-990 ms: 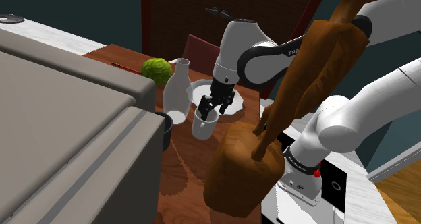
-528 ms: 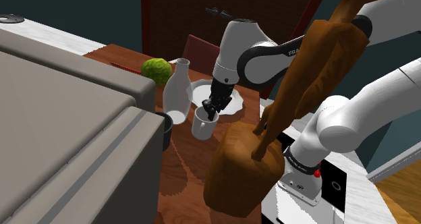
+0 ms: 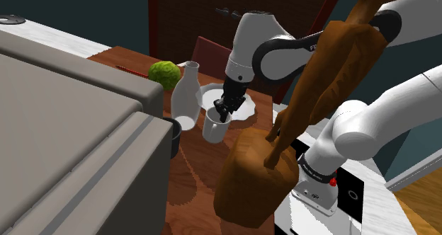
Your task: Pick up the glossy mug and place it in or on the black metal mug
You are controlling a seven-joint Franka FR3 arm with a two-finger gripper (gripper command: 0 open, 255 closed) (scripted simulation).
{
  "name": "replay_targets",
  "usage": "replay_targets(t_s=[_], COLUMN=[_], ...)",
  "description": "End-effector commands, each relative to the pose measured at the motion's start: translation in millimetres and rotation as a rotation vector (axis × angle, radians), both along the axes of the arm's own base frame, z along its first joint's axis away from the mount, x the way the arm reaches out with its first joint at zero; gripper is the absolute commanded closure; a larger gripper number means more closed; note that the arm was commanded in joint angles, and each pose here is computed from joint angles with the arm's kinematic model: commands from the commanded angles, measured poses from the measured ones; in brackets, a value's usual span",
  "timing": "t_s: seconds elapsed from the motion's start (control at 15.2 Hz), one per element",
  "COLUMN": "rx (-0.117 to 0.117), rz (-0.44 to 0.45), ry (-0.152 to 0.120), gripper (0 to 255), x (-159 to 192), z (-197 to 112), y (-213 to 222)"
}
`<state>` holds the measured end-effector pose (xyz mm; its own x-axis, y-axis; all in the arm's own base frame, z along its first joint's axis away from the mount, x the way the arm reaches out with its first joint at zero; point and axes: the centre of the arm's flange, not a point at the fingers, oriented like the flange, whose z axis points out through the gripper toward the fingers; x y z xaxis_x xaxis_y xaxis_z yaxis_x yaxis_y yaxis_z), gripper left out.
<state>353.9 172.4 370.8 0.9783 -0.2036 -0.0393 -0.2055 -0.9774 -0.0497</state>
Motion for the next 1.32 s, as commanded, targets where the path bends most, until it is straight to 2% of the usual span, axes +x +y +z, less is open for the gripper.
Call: replay_targets(t_s=[0.0, 1.25], rx=[0.0, 0.0], rz=[0.0, 0.0], ry=[0.0, 0.0], gripper=[255, 255], x=[0.6, 0.6], z=[10.6, 111.0], y=[1.0, 1.0])
